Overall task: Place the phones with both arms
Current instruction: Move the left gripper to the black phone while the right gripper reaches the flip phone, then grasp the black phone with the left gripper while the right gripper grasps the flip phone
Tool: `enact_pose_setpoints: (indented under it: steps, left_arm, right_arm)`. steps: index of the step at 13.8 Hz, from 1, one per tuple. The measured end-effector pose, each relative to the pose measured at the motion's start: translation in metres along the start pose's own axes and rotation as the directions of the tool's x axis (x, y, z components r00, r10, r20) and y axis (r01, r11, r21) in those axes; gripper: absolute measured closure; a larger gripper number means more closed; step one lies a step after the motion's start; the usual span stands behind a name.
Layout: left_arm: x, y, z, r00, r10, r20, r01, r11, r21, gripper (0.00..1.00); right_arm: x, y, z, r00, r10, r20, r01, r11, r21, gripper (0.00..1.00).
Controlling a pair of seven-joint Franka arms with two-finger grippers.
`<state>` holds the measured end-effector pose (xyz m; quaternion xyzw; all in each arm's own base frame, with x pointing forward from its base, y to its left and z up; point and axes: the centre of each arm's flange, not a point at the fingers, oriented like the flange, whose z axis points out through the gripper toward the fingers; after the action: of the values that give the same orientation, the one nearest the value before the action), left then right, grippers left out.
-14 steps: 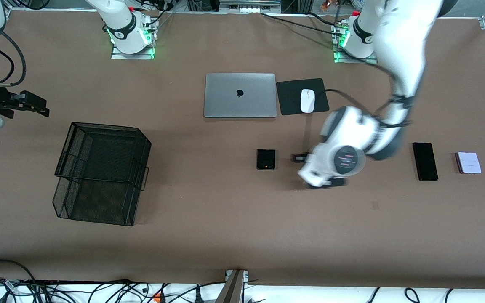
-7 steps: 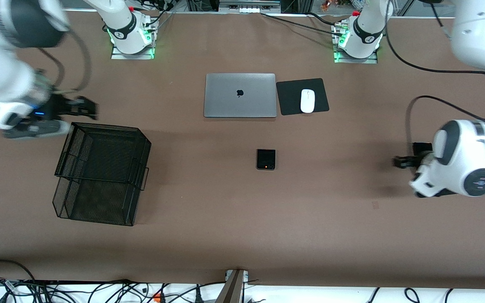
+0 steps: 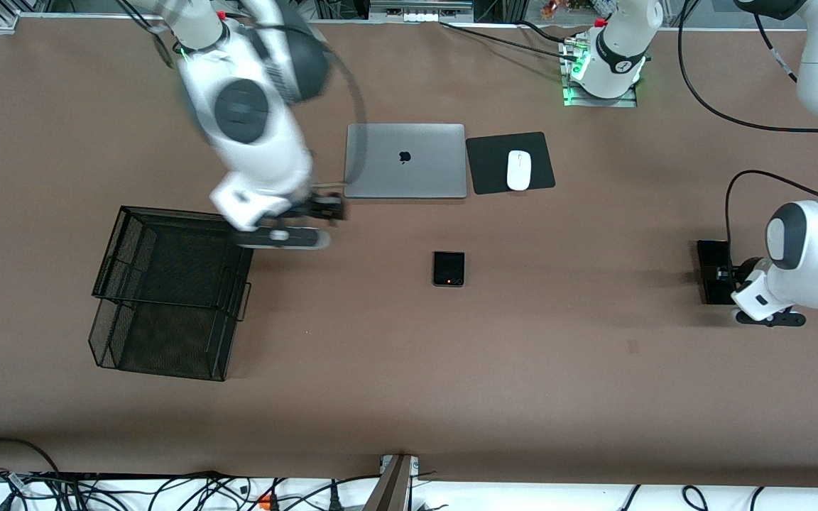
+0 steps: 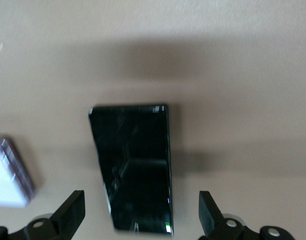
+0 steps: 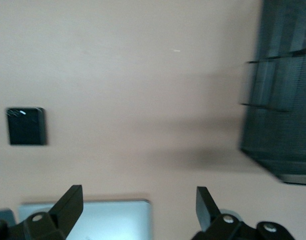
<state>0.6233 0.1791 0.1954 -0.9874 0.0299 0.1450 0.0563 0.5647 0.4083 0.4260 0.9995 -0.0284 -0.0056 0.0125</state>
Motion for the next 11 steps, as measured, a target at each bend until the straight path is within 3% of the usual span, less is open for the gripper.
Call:
enact_pose_setpoints:
  steps: [3,8,11]
  left_arm:
    - [-0.009,-0.012,0.031,0.995,0.045,-0.09,-0.045,0.999,-0.007,0.0]
    - [-0.02,-0.023,0.045,0.994,0.045,-0.102,-0.047,0.999,-0.021,0.0]
    - [-0.02,-0.022,0.046,0.994,0.032,-0.103,-0.036,0.999,-0.038,0.04]
  right_arm:
    - [-0.027,-0.08,0.063,0.999,0.024,-0.037,-0.023,0.999,0.029,0.0]
    - [-0.062,-0.158,0.148,0.996,0.041,-0.082,-0.034,0.996,0.082,0.0]
    - [-0.077,-0.178,0.188,0.994,0.043,-0.098,-0.036,0.996,0.079,0.0]
